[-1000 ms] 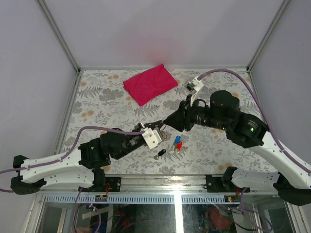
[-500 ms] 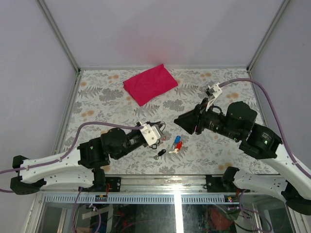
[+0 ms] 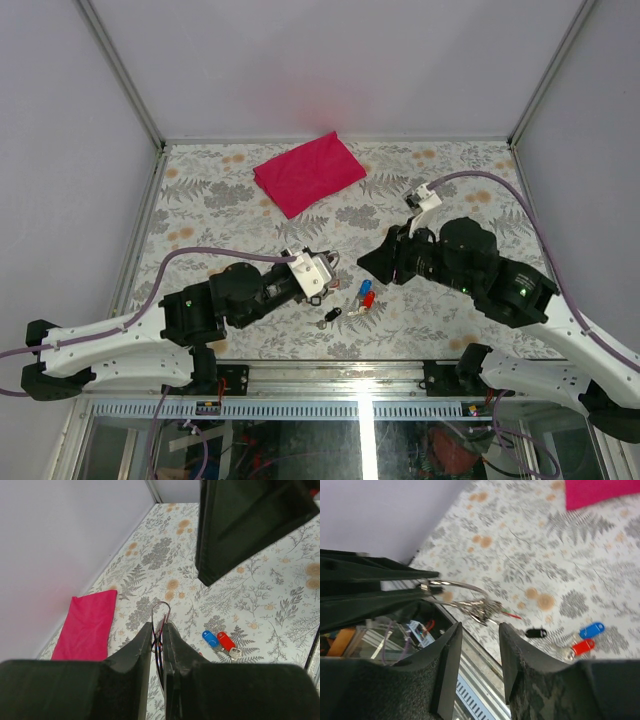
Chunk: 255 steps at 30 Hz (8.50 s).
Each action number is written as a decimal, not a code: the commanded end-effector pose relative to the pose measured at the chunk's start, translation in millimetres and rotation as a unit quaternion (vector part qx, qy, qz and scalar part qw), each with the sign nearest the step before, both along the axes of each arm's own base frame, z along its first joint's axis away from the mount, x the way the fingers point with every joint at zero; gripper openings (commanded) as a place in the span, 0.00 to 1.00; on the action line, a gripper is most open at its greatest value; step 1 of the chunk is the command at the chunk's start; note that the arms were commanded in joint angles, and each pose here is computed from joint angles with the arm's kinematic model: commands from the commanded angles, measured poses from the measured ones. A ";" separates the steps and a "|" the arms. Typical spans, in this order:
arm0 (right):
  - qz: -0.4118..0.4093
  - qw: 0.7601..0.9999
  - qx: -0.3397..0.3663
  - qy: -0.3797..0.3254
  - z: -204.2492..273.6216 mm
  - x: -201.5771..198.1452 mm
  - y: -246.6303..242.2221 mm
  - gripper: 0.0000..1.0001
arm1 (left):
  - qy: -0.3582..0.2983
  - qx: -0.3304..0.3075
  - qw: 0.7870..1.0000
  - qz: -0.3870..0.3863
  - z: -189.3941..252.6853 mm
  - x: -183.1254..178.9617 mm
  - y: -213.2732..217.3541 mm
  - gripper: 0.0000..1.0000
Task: Put the keys on the keyring
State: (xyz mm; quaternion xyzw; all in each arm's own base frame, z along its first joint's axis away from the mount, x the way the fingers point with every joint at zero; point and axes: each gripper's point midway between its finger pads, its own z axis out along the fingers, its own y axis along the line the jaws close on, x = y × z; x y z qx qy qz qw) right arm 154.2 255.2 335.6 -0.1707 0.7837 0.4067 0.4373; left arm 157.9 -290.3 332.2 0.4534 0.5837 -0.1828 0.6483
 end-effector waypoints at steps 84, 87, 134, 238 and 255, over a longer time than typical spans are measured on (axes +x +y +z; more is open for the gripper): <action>-0.221 0.891 -0.160 0.363 -295.2 -5.6 85.1 0.41 | 0.249 0.022 0.927 0.280 -68.2 113.6 100.6 0.00; -0.223 0.888 -0.172 0.363 -297.6 -6.8 82.4 0.41 | 0.248 0.022 0.927 0.281 -67.6 114.0 101.1 0.00; -0.004 0.977 -0.194 0.083 -198.9 1.2 62.9 0.00 | 0.193 -0.022 0.965 0.174 -34.5 93.7 84.1 0.00; 0.123 0.893 -0.191 -0.388 5.4 25.8 51.4 0.00 | 0.102 -0.019 0.994 -0.043 20.7 15.7 1.2 0.00; 0.127 0.900 -0.150 -0.390 23.2 16.1 51.7 0.00 | 0.105 0.001 0.994 -0.020 9.8 22.6 4.0 0.00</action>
